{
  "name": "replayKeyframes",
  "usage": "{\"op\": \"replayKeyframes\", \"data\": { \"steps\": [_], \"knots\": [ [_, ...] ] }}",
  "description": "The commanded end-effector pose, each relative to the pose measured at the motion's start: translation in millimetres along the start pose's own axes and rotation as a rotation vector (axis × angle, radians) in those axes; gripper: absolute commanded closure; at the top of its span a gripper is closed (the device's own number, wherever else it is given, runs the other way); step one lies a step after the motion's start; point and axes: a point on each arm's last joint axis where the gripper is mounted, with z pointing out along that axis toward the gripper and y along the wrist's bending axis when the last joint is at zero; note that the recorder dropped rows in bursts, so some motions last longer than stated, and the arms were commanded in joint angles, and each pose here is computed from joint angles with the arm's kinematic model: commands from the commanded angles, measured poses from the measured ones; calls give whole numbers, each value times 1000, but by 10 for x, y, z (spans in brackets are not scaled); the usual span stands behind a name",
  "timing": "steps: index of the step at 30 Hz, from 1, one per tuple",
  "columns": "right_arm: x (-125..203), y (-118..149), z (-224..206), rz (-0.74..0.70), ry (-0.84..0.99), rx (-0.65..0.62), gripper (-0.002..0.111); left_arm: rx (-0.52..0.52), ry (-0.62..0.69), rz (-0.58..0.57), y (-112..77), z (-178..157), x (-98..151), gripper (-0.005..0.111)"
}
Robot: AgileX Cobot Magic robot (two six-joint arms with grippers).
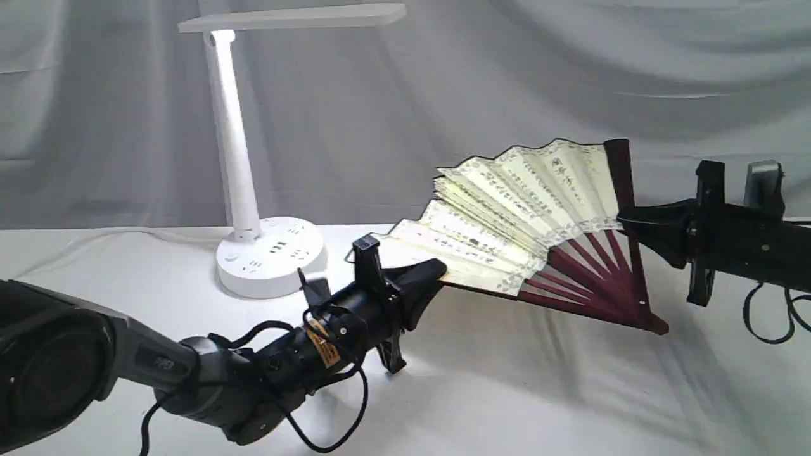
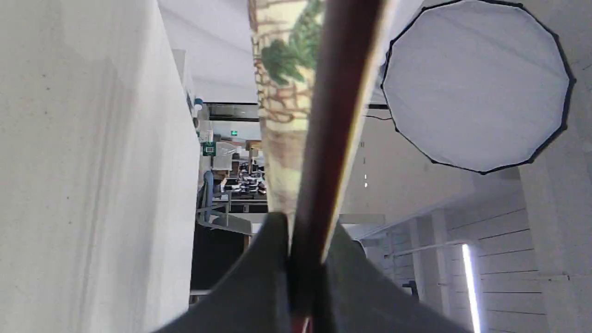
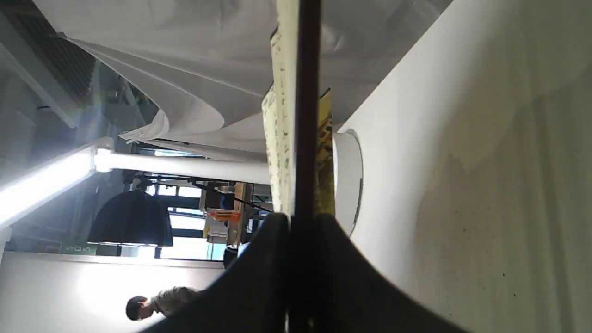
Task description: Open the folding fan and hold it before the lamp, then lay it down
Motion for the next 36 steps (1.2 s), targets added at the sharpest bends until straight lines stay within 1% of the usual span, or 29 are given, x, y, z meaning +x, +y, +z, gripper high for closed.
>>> {"op": "replayKeyframes", "data": {
  "steps": [1,4,17,24,27,32,36],
  "knots": [
    [2,-11,-47,-35,24,21,108,66,-59,-27,-126,16,-59,107],
    [-3,-25,-75,-39,29,31,108,66,-59,-27,-126,16,-59,107],
    [-180,-89,-398,-24,-59,40,108,66,-59,-31,-126,16,-59,107],
    [-259,-150,-564,-22,-104,77,108,85,-107,-41,-142,11,-103,107],
    [-272,-158,-592,-20,-113,81,108,92,-99,-33,-193,23,-86,107],
    [-295,-170,-645,-18,-127,86,108,126,-88,5,-394,56,-61,107],
    [-328,-184,-726,-15,-147,88,108,138,-91,9,-480,47,-47,107]
  ]
}}
